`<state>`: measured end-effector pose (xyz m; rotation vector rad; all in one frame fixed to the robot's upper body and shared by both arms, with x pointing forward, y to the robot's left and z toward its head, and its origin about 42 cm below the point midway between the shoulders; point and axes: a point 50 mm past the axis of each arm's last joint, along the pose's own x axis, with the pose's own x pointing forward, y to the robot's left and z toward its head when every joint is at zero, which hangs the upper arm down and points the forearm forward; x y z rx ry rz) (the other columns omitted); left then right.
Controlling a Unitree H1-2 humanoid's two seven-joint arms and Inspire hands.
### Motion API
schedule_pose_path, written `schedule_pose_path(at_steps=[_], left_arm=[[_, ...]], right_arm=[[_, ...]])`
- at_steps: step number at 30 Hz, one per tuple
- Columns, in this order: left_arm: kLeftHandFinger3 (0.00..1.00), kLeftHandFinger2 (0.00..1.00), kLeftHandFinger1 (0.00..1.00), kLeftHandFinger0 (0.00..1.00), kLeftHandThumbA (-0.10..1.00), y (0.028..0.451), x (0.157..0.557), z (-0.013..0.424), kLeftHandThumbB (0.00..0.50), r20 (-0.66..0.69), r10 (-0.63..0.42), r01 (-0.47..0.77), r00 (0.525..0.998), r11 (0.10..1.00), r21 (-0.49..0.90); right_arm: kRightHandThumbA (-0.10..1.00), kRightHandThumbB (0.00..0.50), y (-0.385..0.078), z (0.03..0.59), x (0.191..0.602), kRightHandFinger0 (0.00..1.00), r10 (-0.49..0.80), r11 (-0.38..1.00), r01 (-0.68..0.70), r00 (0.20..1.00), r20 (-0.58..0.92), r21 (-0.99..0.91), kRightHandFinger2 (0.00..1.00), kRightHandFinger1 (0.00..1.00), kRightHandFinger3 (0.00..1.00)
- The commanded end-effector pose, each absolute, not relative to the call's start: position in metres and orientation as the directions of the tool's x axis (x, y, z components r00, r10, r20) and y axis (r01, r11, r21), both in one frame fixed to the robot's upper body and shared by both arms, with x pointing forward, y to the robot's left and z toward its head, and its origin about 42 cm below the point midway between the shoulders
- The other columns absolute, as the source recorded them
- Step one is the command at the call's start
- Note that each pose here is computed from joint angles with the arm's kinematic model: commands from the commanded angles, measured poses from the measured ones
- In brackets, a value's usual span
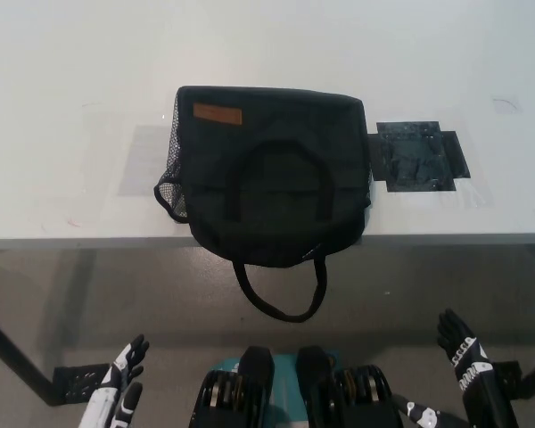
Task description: A soft travel bag is kept infront of the robot in the middle of the desk and the robot uses both its hands to press it to reduce its size
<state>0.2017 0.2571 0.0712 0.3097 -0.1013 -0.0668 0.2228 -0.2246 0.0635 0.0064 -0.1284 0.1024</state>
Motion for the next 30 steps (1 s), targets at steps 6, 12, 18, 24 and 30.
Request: schedule_pose_path(at_steps=[6,12,18,24,30], left_arm=[[1.00,1.00,1.00,1.00,1.00,0.257,0.207,0.086,0.228,0.172,-0.083,0.026,0.982,0.950,0.310],[1.00,1.00,1.00,1.00,1.00,0.257,0.210,0.089,0.227,0.172,-0.077,0.018,0.982,0.948,0.317],[1.00,1.00,1.00,1.00,1.00,0.258,0.212,0.088,0.236,0.173,-0.074,0.015,0.982,0.947,0.321],[1.00,1.00,1.00,1.00,1.00,0.258,0.212,0.089,0.240,0.164,-0.083,0.025,0.983,0.944,0.329],[1.00,1.00,1.00,1.00,1.00,0.260,0.214,0.088,0.215,0.166,-0.087,0.022,0.982,0.933,0.358]], right_arm=[[1.00,0.233,-0.225,0.081,0.236,1.00,0.109,0.994,-0.102,0.963,0.245,-0.042,1.00,1.00,1.00],[1.00,0.219,-0.224,0.082,0.239,1.00,0.112,0.993,-0.101,0.962,0.249,-0.057,1.00,1.00,1.00],[1.00,0.194,-0.224,0.082,0.240,1.00,0.112,0.993,-0.102,0.961,0.254,-0.051,1.00,1.00,1.00],[1.00,0.194,-0.226,0.082,0.240,1.00,0.108,0.994,-0.096,0.961,0.253,-0.061,1.00,1.00,1.00],[1.00,0.158,-0.227,0.086,0.243,1.00,0.103,0.994,-0.093,0.961,0.258,-0.052,1.00,1.00,1.00]])
